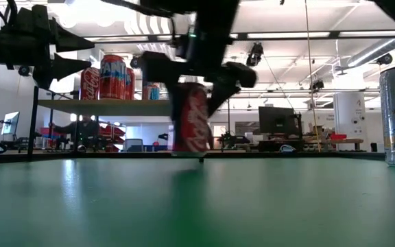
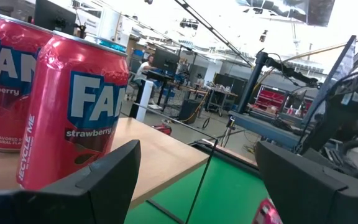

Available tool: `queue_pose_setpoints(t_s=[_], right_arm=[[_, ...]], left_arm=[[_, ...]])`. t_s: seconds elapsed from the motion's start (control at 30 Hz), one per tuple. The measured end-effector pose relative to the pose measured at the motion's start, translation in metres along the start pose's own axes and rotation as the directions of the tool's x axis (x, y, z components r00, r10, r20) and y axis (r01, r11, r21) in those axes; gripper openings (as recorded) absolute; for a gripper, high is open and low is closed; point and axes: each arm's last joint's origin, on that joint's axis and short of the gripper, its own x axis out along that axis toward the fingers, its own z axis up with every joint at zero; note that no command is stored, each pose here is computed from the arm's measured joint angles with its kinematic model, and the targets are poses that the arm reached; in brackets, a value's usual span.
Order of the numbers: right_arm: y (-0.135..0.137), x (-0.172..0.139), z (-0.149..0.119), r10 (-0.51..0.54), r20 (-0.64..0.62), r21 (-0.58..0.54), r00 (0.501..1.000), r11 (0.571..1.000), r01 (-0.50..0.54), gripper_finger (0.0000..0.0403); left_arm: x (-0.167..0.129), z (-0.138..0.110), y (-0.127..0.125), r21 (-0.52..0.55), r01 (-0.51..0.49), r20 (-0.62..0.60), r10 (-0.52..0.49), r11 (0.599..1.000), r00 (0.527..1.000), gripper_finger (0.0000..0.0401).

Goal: Place canned beverage on shelf
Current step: Move the red white soda can to the center of the table

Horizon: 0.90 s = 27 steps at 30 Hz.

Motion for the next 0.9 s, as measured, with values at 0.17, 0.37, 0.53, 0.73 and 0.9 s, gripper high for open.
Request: queue_pose_setpoints(t_s=[0.17,0.37,0.53,0.73,0.9], right_arm=[[0.024,0.011,0.008,0.033,0.019,-0.047,0.999,0.998,-0.032,0.0296],[0.037,0.024,0.017,0.013,0.009,-0.079,1.0,0.997,-0.012,0.0296],[0.042,0.032,0.023,0.018,-0.009,-0.074,1.0,0.997,-0.019,0.0296],[0.044,0.032,0.024,0.044,-0.026,-0.073,0.999,0.996,-0.046,0.0301],[0.044,0.032,0.024,0.047,-0.038,-0.077,0.998,0.996,-0.05,0.0309]], left_arm=[[0.0,0.0,0.0,0.0,0.0,0.0,0.0,1.0,1.0,0.0302],[0.0,0.0,0.0,0.0,0.0,0.0,0.0,1.0,1.0,0.0302],[0.0,0.0,0.0,0.0,0.0,0.0,0.0,1.0,1.0,0.0302],[0.0,0.0,0.0,0.0,0.0,0.0,0.0,1.0,1.0,0.0302],[0.0,0.0,0.0,0.0,0.0,0.0,0.0,1.0,1.0,0.0302]])
